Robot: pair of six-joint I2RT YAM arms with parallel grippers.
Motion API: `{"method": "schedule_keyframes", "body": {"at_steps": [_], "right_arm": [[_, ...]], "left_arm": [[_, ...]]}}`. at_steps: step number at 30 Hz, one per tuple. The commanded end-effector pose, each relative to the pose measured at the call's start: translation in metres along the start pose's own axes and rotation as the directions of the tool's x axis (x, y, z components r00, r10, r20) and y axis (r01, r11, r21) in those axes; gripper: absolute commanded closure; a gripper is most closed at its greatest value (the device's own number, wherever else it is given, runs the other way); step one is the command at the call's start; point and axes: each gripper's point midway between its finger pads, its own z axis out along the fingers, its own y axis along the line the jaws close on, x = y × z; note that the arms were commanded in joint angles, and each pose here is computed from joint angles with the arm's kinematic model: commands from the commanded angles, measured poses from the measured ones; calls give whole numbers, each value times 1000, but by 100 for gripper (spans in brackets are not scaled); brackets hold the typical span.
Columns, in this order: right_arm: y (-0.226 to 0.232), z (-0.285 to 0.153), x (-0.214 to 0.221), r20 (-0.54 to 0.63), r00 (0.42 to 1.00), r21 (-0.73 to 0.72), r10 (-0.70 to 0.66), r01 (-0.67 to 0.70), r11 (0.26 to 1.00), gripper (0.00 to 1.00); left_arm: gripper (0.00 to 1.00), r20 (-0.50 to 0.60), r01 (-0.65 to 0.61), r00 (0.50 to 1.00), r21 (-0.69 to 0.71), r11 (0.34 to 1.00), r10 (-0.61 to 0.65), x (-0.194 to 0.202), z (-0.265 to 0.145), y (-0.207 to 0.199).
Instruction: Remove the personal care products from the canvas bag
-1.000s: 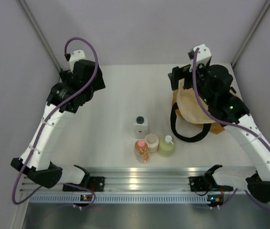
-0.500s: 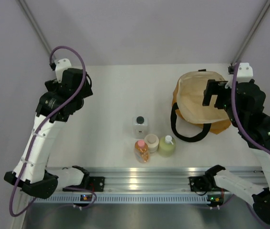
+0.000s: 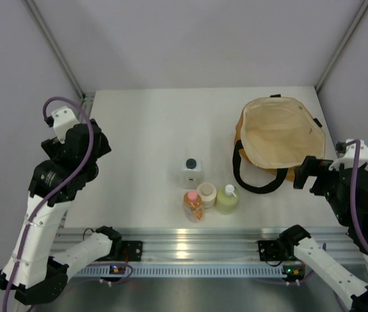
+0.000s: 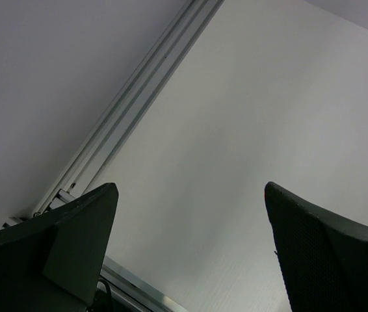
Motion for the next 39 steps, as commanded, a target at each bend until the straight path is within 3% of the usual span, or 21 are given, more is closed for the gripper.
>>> {"method": "schedule_keyframes", "body": {"at_steps": [1, 10, 16, 39], "right_arm": [[-18, -8, 20, -13, 1000, 58, 16, -16, 998, 1], [-23, -6, 18, -9, 1000, 96, 6, -5, 995, 1], [-19, 3, 12, -12, 1000, 103, -9, 10, 995, 0], [-11, 21, 8, 24, 999, 97, -37, 35, 995, 0]], "left_arm": [[1, -40, -37, 999, -6, 999, 37, 17, 3, 3], [2, -92, -41, 995, -65, 997, 35, 55, 19, 8], [1, -106, -28, 994, -33, 999, 25, 73, 23, 5], [1, -109, -14, 994, 30, 999, 17, 70, 24, -10]]}}
